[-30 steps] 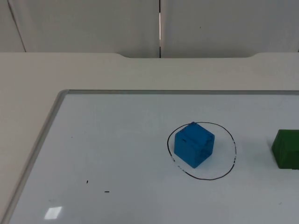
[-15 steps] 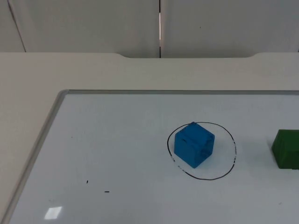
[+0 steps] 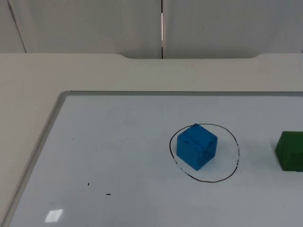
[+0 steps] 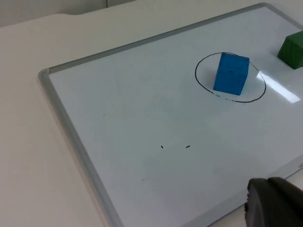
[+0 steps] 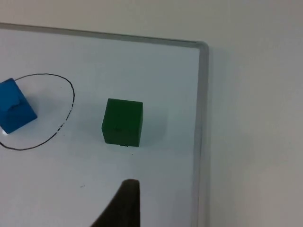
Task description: Push the two cubes into the marked area.
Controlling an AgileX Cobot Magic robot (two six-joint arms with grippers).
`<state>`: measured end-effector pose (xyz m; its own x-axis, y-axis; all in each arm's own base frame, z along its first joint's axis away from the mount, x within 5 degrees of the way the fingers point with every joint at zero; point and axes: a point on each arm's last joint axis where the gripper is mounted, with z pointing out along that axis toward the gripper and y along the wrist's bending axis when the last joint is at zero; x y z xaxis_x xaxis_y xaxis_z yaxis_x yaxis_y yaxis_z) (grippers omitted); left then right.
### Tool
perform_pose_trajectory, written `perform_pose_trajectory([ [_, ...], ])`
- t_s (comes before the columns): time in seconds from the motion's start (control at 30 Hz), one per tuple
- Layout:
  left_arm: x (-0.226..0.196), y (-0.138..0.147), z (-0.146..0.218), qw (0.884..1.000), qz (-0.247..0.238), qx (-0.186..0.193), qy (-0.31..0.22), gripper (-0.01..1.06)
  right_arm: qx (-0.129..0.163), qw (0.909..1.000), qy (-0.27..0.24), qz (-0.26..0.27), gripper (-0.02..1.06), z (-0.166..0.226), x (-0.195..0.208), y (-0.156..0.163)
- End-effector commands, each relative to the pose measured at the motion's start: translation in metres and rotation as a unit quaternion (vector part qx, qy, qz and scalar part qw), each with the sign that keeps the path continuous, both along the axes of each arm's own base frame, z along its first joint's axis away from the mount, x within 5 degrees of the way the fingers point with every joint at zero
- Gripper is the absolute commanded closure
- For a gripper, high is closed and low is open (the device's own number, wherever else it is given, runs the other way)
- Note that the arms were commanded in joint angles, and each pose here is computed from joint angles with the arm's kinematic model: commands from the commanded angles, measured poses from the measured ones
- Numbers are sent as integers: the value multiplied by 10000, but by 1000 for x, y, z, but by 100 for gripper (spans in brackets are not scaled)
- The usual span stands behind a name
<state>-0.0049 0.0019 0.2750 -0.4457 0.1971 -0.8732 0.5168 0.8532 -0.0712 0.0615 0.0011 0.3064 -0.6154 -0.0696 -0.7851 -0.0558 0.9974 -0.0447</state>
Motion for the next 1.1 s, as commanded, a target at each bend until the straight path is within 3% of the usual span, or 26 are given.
perform_pose_trajectory([
  [0.0,0,0,0,10000,1,-39,-49,105,20,9998,216,-29,11,-2,23,1],
  [0.07,0,0,0,10000,1,-39,-49,105,16,9995,323,-28,16,-4,30,1],
  [0.13,0,0,0,10000,1,-39,-49,105,73,9981,615,-18,28,-11,48,3],
  [0.17,0,0,0,10000,1,-39,-49,105,141,9970,759,-14,40,-16,60,4],
  [0.2,0,0,0,10000,1,-39,-49,105,141,9970,759,-14,40,-16,60,4],
  [0.37,0,0,0,10000,1,-39,-49,105,255,9910,1311,-99,69,-40,99,6],
  [0.4,0,0,0,10000,1,-39,-49,105,255,9910,1311,-99,69,-40,99,6],
  [0.57,0,0,0,10000,1,-39,-49,105,275,9808,1924,-183,93,-70,129,7],
  [0.73,0,0,0,10000,1,-39,-49,105,397,9677,2457,-402,104,-96,147,7],
  [0.83,0,0,0,10000,1,-39,-49,105,482,9636,2573,-538,104,-108,155,8],
  [1.0,0,0,0,10000,1,-39,-49,105,536,9632,2559,-629,104,-127,171,8],
  [1.07,0,0,0,10000,1,-39,-49,105,752,9623,2457,-896,104,-134,178,8],
])
